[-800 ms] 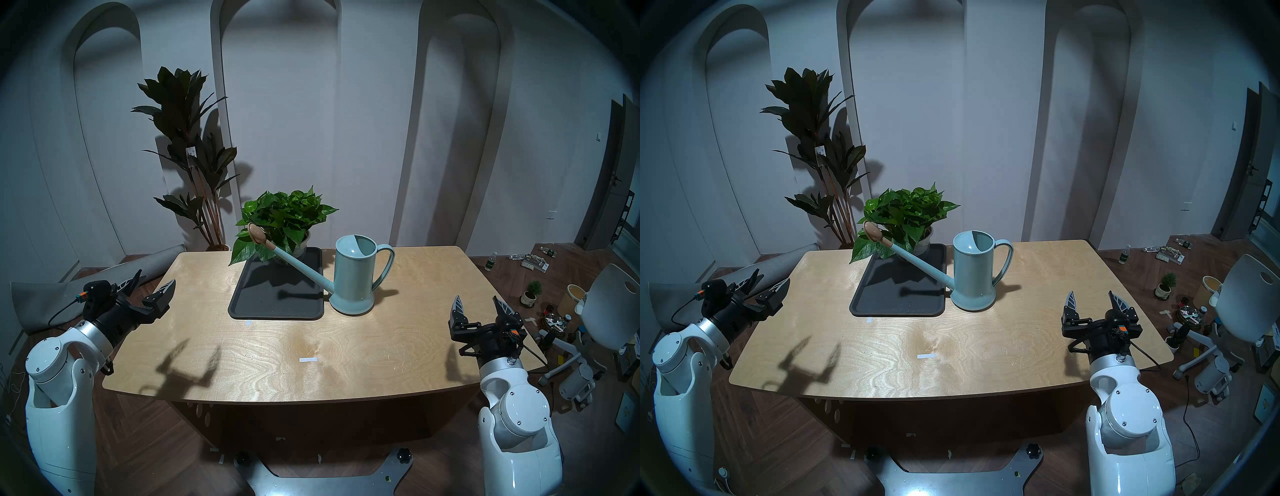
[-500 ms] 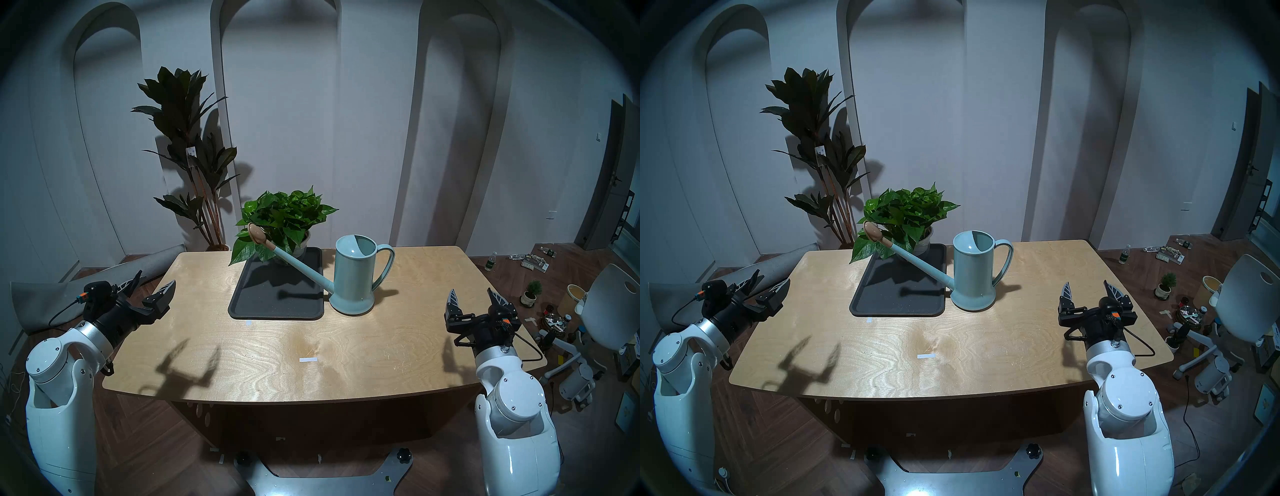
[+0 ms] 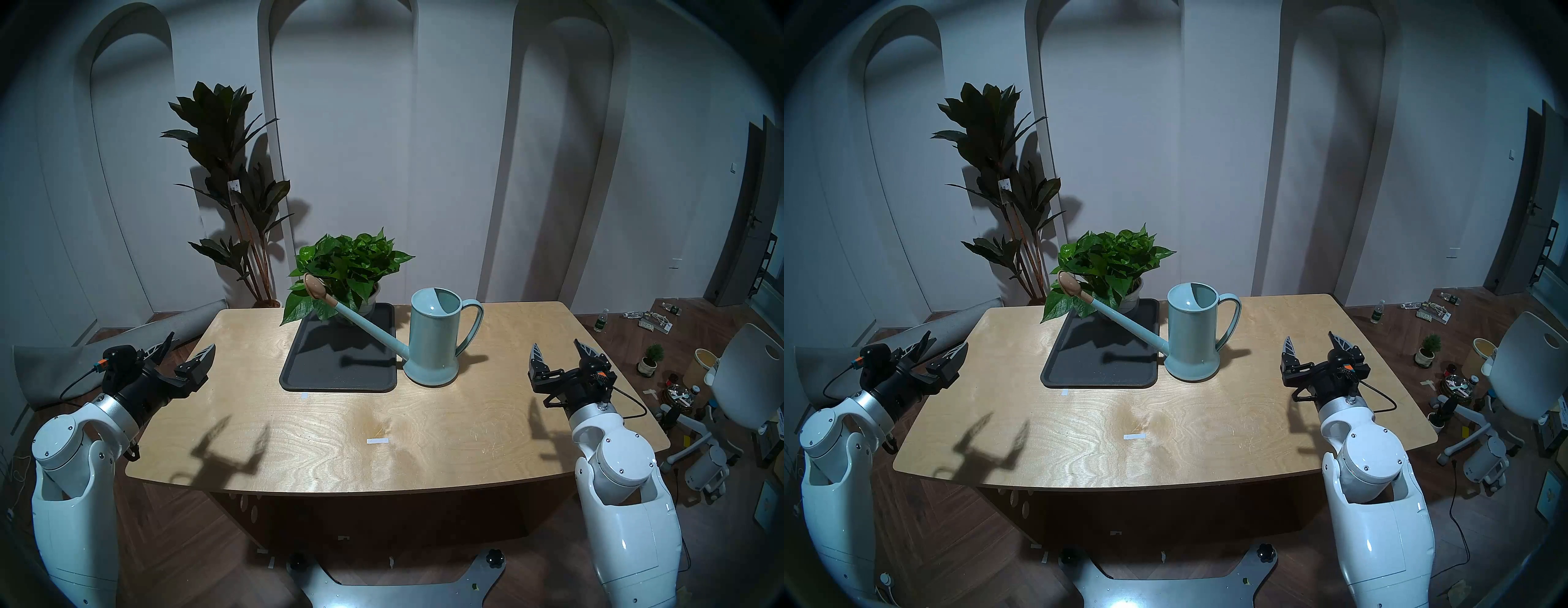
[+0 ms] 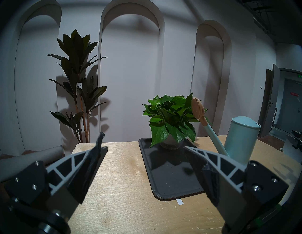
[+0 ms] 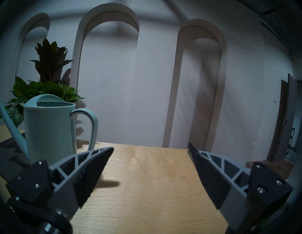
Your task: Pick up the watering can and pour water into the potted plant, then put the can down
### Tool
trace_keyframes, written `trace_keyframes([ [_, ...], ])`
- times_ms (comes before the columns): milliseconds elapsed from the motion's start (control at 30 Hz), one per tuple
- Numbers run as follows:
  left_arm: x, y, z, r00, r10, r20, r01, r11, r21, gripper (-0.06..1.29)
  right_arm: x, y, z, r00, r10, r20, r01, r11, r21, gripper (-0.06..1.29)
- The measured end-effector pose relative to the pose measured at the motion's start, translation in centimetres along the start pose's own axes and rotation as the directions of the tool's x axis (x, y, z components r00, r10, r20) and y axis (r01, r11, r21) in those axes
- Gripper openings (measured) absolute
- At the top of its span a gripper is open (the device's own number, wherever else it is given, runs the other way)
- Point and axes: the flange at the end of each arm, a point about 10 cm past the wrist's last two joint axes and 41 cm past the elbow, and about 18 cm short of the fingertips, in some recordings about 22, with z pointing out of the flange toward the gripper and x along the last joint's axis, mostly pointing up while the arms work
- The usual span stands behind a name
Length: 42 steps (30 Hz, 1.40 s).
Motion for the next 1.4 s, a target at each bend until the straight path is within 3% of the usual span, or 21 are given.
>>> trace_keyframes([
  [367,-0.1,0.0,0.0,1.0,-0.002,0.001,0.002,1.0,-0.001,1.23,1.7,-1.6,3.2,0.999,-0.008,-0.049,0.013,0.996,0.091,1.23],
  [1133,-0.1,0.0,0.0,1.0,-0.003,0.002,0.003,1.0,-0.004,1.23,0.1,-2.3,9.2,0.999,-0.032,-0.009,0.032,0.99,0.136,1.23],
  [1400,-0.1,0.0,0.0,1.0,-0.003,0.002,0.003,1.0,-0.004,1.23,-0.2,-4.0,11.2,0.999,-0.049,0.001,0.048,0.982,0.183,1.23],
])
